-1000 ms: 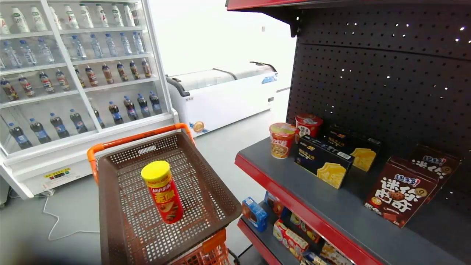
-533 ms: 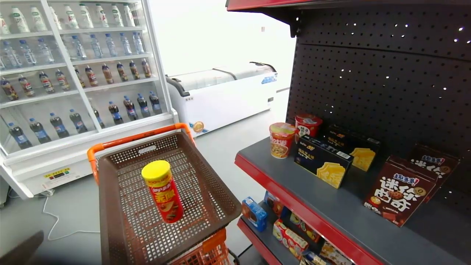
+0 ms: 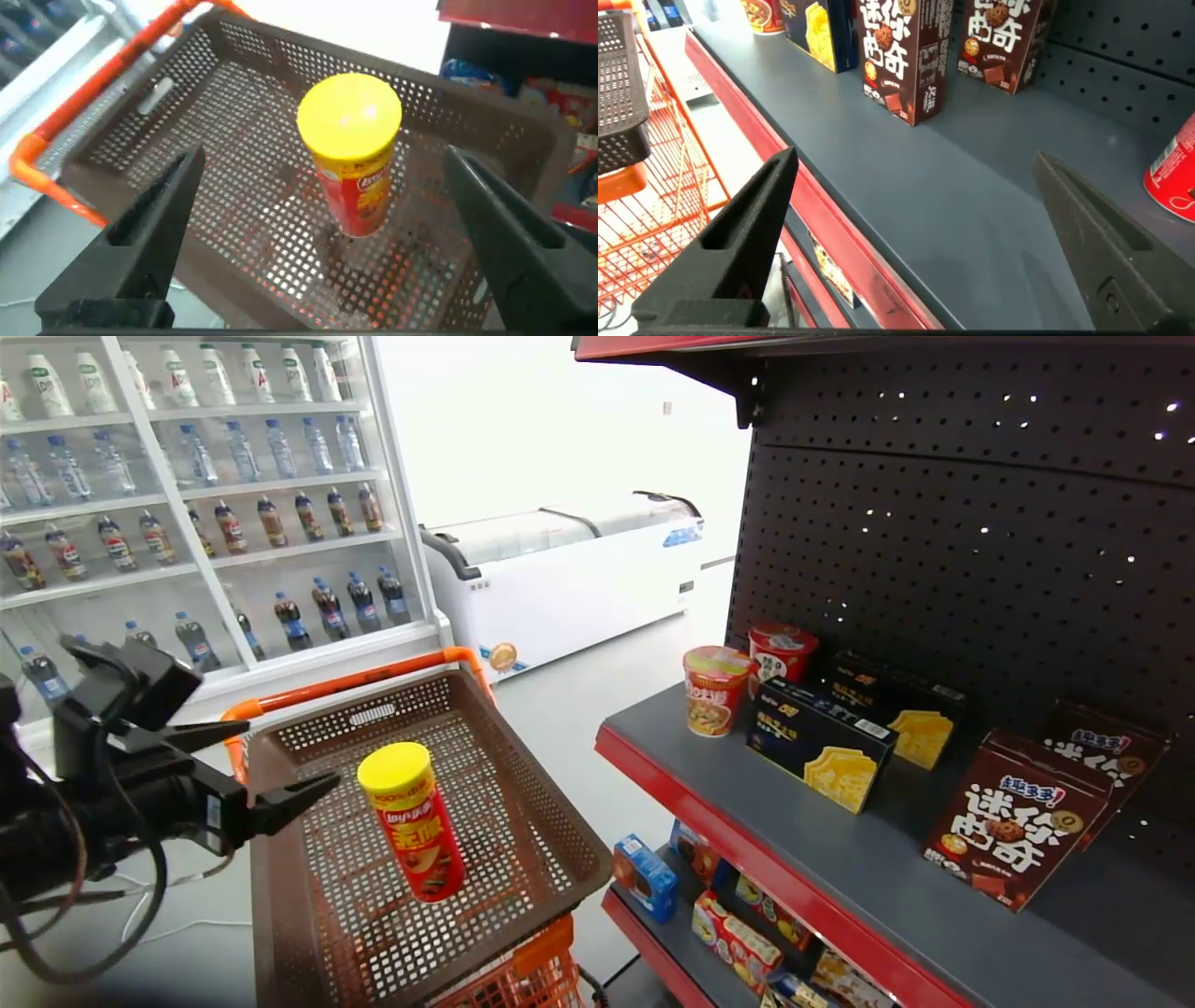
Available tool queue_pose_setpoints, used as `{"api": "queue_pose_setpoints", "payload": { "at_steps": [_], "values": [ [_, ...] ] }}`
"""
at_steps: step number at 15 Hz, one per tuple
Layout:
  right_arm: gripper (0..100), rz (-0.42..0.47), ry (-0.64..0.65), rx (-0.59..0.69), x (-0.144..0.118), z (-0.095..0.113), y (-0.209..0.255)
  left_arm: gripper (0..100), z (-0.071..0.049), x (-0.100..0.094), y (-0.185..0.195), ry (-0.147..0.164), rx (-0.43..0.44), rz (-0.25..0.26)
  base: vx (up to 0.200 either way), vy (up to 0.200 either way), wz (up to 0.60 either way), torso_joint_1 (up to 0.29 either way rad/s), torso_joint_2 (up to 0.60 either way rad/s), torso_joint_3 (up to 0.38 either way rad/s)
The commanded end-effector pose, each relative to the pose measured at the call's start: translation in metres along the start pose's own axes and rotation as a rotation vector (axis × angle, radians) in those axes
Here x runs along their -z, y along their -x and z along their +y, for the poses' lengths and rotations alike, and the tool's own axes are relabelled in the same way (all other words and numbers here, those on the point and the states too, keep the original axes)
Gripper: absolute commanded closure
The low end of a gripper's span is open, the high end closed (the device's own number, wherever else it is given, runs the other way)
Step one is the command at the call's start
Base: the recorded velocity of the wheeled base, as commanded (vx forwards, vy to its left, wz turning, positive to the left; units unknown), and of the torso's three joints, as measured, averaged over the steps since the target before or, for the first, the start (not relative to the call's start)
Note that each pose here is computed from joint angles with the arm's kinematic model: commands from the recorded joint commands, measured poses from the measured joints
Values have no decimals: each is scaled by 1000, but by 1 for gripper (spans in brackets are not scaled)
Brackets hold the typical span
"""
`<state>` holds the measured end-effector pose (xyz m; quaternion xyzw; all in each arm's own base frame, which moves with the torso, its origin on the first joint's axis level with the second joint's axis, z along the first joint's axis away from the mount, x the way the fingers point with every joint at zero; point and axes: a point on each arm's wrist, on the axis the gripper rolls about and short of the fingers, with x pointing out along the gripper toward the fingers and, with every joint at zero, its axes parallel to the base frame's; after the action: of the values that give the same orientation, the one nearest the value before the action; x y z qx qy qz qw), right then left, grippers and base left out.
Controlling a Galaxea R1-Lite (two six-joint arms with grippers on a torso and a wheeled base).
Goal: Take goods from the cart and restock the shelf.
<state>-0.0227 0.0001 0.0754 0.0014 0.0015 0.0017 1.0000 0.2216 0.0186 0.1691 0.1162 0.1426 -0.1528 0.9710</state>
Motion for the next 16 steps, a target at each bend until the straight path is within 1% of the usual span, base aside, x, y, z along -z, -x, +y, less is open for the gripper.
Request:
{"api": "queue_pose_setpoints", "payload": {
  "at_steps": [1,2,3,5,7,9,11,13,15,16],
  "values": [
    [0,0,0,0,0,0,0,0,-9,58,-38,70,107,152,0,0,0,0,0,0],
    [0,0,0,-1,0,0,0,0,-12,62,-43,73,131,154,0,0,0,0,0,0],
    [0,0,0,0,0,0,0,0,-14,65,-47,70,139,150,0,0,0,0,0,0],
    [0,0,0,-1,0,0,0,0,-13,71,-55,66,130,134,0,0,0,0,0,0],
    [0,0,0,-1,0,0,0,0,-18,76,-63,69,154,148,0,0,0,0,0,0],
    [0,0,0,-1,0,0,0,0,-18,81,-70,70,159,153,0,0,0,0,0,0],
    [0,0,0,0,0,0,0,0,-19,86,-78,62,167,150,0,0,0,0,0,0],
    [0,0,0,-1,0,0,0,0,-20,91,-83,47,168,140,0,0,0,0,0,0],
    [0,0,0,-1,0,0,0,0,-19,94,-89,42,170,131,0,0,0,0,0,0],
    [0,0,0,-1,0,0,0,0,-17,95,-98,38,165,117,0,0,0,0,0,0]
  ]
}}
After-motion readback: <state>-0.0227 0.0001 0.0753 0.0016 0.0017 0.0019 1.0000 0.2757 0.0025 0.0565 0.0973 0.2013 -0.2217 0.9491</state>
